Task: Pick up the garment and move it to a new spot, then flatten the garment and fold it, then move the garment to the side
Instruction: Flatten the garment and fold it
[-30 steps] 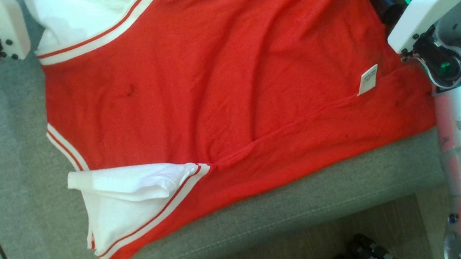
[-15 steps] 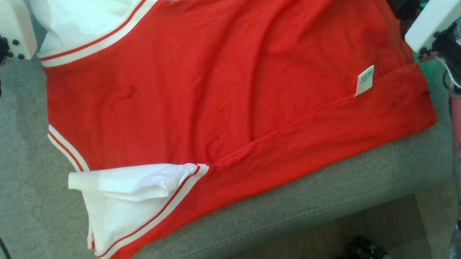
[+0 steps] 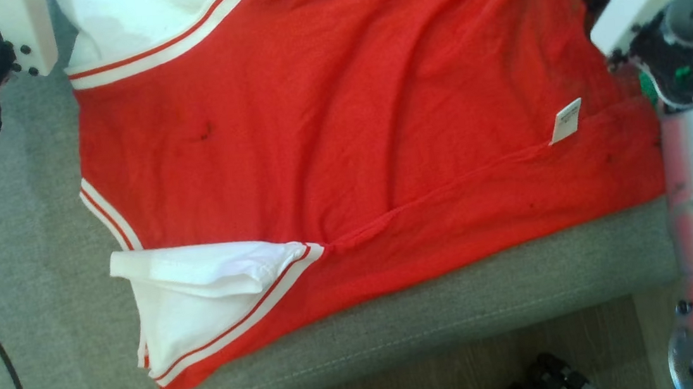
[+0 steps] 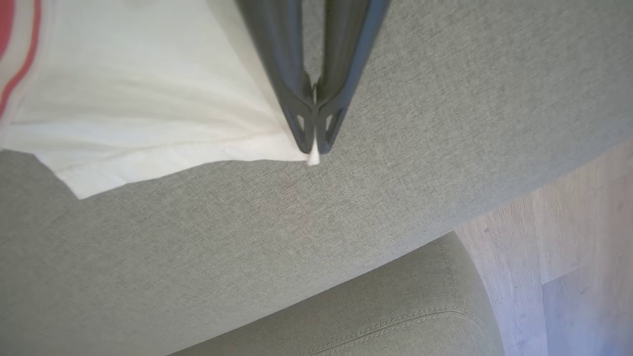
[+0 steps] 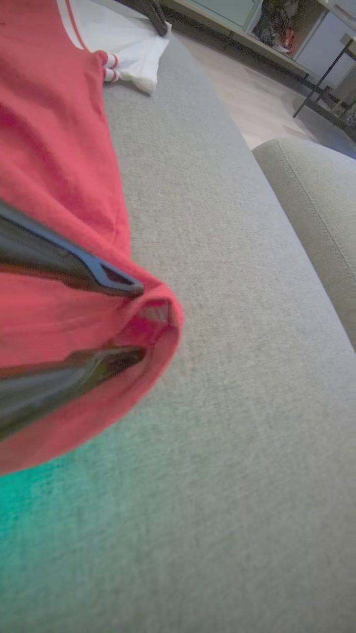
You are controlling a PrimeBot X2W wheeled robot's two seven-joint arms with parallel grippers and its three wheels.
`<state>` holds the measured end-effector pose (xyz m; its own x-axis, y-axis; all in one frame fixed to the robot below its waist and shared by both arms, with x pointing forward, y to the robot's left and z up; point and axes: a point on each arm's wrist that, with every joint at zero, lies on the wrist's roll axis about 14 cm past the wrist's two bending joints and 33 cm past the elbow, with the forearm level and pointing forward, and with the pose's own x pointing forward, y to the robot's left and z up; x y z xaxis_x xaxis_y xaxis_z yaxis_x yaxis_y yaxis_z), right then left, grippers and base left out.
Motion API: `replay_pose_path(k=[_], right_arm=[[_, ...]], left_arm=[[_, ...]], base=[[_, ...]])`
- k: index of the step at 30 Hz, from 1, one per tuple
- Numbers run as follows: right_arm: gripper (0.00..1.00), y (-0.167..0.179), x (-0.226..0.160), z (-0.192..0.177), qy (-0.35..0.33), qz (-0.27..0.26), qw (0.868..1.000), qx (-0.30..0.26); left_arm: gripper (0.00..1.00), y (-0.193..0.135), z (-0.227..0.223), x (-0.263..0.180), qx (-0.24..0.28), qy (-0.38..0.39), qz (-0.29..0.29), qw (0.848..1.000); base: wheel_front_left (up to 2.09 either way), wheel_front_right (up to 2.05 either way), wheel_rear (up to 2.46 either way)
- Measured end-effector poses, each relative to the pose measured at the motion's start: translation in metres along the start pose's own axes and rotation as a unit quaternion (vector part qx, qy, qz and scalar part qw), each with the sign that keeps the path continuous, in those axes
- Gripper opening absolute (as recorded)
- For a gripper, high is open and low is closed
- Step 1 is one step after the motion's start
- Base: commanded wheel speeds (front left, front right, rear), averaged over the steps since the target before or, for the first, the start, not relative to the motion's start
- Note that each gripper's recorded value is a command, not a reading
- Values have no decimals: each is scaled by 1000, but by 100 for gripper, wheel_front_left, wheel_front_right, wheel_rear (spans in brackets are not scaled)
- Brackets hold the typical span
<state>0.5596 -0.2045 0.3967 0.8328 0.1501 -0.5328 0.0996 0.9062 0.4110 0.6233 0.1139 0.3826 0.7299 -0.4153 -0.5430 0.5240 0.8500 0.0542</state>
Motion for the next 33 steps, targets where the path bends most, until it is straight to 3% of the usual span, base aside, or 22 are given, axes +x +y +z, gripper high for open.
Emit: replay_pose_path(k=[1, 3, 9, 19, 27, 33], right_arm=[[34, 2, 2, 3, -3, 1, 1000, -2], [0, 5, 6, 6, -5, 1, 1000, -5], [0, 6, 11, 9, -8, -1, 1000, -13], [0, -7, 6, 51, -64, -16, 998, -14], [0, 3, 10, 82, -101, -4, 995, -23], [0, 11, 1, 80, -92, 13, 995, -47]], left_arm=[[0, 0, -1, -1, -1, 1, 0, 1000], [0, 1, -3, -2, 0, 4, 2, 1000], [0, 1, 0, -5, 5, -11, 2, 1000], [0, 14, 38, -12, 26, -92, 16, 995], [0, 28, 94, -28, 42, -208, 37, 977], [0, 12, 104, -47, 36, -236, 18, 971]], base=[[0, 0, 0], [0, 0, 0], [0, 0, 0], [0, 0, 0], [0, 0, 0], [0, 0, 0]])
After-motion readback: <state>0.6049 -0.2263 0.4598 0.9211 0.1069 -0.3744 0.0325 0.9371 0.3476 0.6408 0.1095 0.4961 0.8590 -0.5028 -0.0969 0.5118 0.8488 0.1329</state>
